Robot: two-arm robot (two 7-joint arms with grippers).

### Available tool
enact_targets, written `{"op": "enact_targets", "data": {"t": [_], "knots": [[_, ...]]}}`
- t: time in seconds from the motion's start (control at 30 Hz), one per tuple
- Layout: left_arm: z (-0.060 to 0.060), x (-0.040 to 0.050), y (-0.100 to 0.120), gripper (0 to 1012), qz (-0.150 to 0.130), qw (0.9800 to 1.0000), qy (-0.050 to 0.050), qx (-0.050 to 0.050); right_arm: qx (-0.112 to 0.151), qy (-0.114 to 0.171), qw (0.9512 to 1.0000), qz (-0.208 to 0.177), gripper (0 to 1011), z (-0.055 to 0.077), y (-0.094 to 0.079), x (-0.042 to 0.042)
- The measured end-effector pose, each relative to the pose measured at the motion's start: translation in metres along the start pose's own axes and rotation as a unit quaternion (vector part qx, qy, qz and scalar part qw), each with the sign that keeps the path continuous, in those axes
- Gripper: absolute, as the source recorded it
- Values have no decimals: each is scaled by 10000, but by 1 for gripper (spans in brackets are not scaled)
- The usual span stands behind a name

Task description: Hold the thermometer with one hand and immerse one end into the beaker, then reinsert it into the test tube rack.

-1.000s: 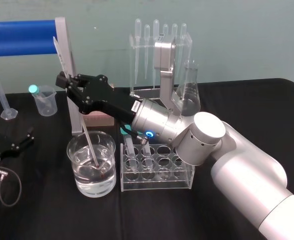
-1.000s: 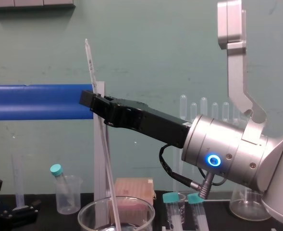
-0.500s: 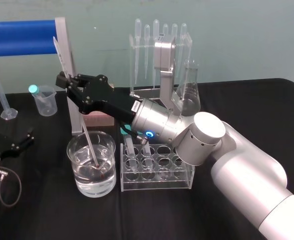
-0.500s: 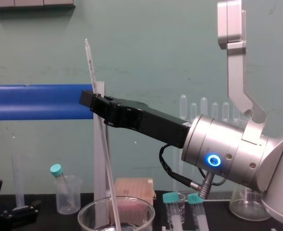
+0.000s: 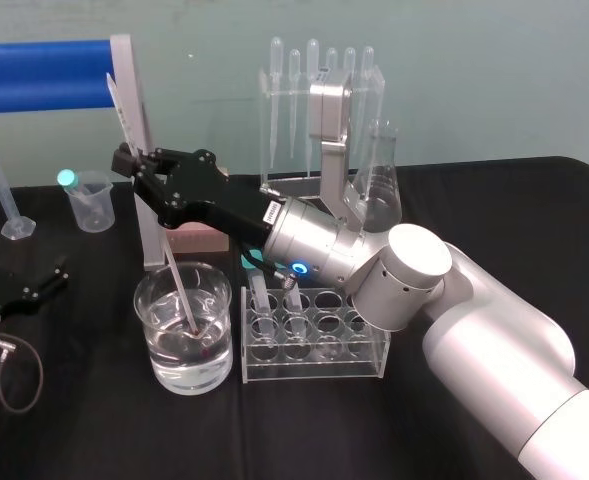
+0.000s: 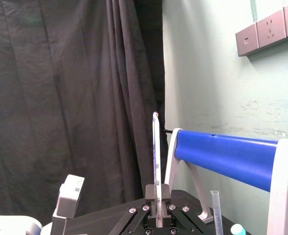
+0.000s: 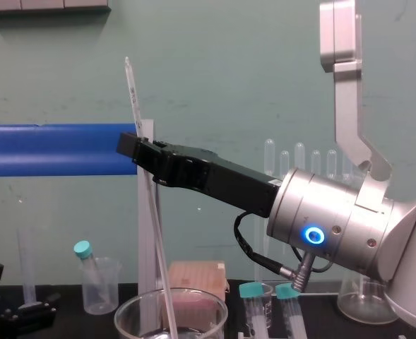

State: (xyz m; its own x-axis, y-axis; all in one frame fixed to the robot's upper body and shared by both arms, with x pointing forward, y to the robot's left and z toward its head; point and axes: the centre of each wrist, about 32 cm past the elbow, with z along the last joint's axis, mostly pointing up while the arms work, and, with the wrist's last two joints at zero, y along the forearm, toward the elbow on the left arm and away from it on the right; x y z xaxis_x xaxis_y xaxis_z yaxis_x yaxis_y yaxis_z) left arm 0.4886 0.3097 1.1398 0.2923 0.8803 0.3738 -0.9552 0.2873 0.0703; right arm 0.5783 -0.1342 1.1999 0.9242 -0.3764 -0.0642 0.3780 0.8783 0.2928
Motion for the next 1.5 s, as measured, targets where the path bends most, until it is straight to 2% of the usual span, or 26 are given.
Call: {"op": "enact_targets", "data": {"t": [0.5, 0.6, 0.8, 0.97, 1.0, 1.07, 1.23, 1.33, 1.37, 1.5], "knots": [[0, 0, 0, 1008, 0, 10000, 0, -1, 9, -3, 10000, 0, 57, 0, 0, 0], [0, 0, 0, 1008, 0, 10000, 0, 0, 83, -14, 10000, 8, 57, 8, -2, 1], [0, 0, 0, 1008, 0, 10000, 0, 0, 458, -85, 9989, 59, 57, 92, -1, -4], [0, 0, 0, 1008, 0, 10000, 0, 0, 829, -173, 9963, 104, 57, 243, -7, -9], [0, 0, 0, 1008, 0, 10000, 0, 0, 951, -220, 9952, 113, 57, 315, -14, -8], [0, 0, 0, 1008, 0, 10000, 0, 0, 1010, -245, 9945, 118, 57, 350, -19, -7], [0, 0, 0, 1008, 0, 10000, 0, 0, 1452, -572, 9877, 124, 57, 689, -86, -13], [0, 0, 0, 1008, 0, 10000, 0, 0, 1576, -763, 9845, 52, 57, 839, -148, -17], [0, 0, 0, 1008, 1, 10000, 0, 0, 1633, -909, 9824, -32, 57, 940, -211, -19], [0, 0, 0, 1008, 0, 10000, 0, 0, 1670, -1269, 9773, -286, 57, 1151, -397, -42]]}}
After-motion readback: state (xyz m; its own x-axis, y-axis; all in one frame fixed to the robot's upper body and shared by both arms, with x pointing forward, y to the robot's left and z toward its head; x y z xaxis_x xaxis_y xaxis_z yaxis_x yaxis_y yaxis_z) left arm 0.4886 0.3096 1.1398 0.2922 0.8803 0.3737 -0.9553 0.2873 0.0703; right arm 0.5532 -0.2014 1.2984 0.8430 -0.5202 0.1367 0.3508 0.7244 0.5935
